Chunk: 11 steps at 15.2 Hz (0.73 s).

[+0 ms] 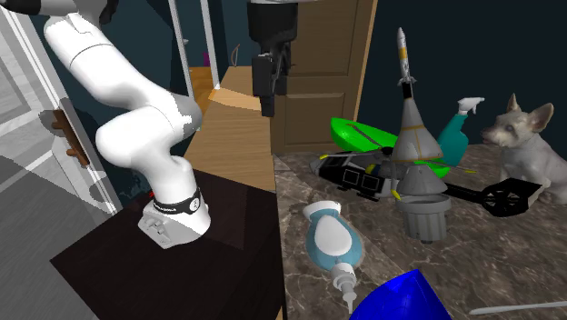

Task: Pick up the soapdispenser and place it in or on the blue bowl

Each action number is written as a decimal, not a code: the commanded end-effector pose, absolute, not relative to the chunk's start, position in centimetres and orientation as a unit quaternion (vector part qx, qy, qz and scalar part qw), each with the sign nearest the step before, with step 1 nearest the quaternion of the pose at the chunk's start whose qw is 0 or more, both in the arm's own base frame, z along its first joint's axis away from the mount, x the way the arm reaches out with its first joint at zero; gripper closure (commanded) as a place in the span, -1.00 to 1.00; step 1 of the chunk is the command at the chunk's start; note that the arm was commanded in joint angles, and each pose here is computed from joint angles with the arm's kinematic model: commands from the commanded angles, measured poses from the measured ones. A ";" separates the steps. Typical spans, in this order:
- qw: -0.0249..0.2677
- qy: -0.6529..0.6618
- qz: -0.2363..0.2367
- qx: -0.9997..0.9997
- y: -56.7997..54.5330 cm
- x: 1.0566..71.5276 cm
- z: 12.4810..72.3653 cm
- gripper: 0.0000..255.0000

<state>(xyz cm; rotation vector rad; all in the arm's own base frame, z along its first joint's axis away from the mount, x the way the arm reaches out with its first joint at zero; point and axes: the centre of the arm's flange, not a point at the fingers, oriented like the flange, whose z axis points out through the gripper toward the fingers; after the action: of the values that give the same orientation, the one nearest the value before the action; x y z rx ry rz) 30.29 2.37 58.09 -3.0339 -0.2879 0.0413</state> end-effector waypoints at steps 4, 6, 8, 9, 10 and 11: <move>0.042 -0.033 0.003 -0.999 2.3 32.5 55.1 -1.00; 0.038 0.009 -0.004 -0.999 2.1 34.0 53.2 -1.00; 0.034 0.050 -0.011 -0.998 1.8 35.5 51.3 -1.00; 0.033 0.071 -0.014 -0.997 1.5 36.2 50.3 -1.00; 0.031 0.091 -0.017 -0.995 1.3 36.9 49.4 -1.00; 0.029 0.112 -0.021 -0.993 1.0 37.7 48.4 -1.00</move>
<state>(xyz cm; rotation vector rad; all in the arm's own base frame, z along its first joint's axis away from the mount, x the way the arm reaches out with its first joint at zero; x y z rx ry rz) 36.87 1.20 49.23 -3.0678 0.2752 -0.0483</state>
